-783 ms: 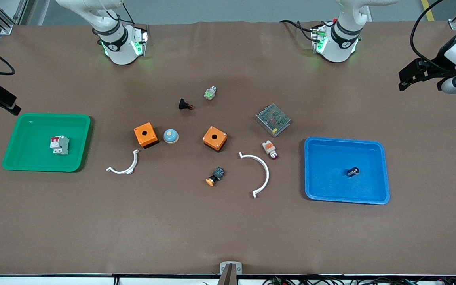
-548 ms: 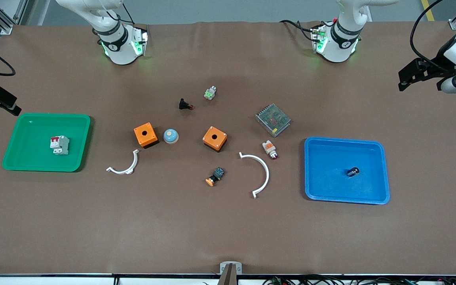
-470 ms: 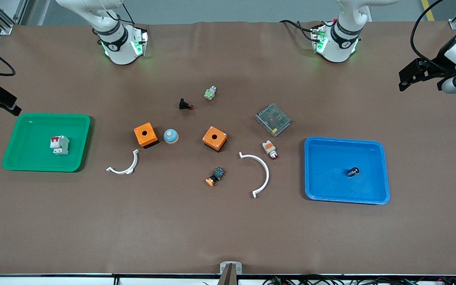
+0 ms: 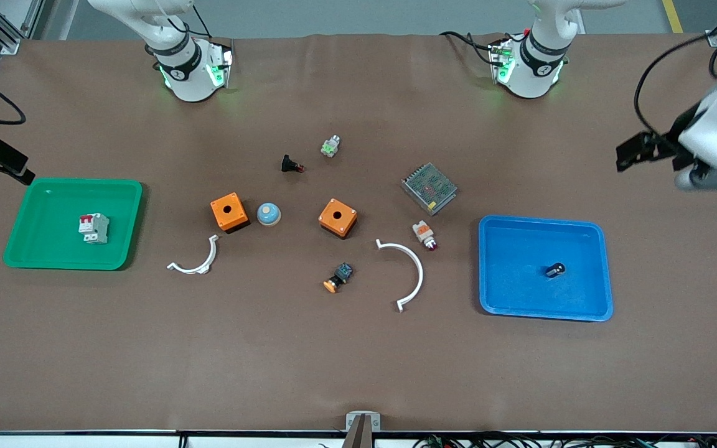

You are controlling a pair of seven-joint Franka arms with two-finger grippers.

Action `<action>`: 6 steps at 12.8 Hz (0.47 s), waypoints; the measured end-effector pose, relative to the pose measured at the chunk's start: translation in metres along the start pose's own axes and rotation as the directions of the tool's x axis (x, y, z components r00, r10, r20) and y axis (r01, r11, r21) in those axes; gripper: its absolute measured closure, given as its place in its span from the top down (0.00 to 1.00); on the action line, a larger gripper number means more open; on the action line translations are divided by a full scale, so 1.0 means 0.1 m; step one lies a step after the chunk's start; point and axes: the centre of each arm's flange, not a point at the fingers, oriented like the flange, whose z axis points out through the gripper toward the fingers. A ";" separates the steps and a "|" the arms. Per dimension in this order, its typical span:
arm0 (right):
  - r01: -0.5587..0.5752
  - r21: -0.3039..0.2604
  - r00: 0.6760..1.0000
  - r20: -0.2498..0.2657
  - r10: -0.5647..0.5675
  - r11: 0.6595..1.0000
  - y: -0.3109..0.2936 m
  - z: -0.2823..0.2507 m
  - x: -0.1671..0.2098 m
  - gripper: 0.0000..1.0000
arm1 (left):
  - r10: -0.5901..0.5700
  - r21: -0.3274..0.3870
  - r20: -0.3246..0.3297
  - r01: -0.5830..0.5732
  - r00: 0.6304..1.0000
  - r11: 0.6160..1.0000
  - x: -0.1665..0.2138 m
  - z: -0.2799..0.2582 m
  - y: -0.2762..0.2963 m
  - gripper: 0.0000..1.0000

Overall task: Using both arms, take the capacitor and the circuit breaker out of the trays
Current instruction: 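Reach the right gripper to the breaker while the left gripper reaches the capacitor, then grasp the breaker with the right gripper while the left gripper grasps the capacitor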

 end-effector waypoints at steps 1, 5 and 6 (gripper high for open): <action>-0.017 -0.005 0.999 0.029 0.018 1.000 0.10 0.15 0.06 1.00 | -0.015 -0.004 0.002 0.015 1.000 1.000 0.18 0.29 -0.08 1.00; -0.033 -0.025 0.983 0.183 0.037 0.999 0.19 1.12 0.39 1.00 | -0.063 -0.017 0.022 0.063 0.998 0.998 0.57 1.50 -0.34 1.00; -0.034 -0.029 0.975 0.219 0.039 0.999 0.22 1.36 0.43 1.00 | -0.074 -0.021 0.024 0.075 0.997 0.997 0.61 1.77 -0.41 1.00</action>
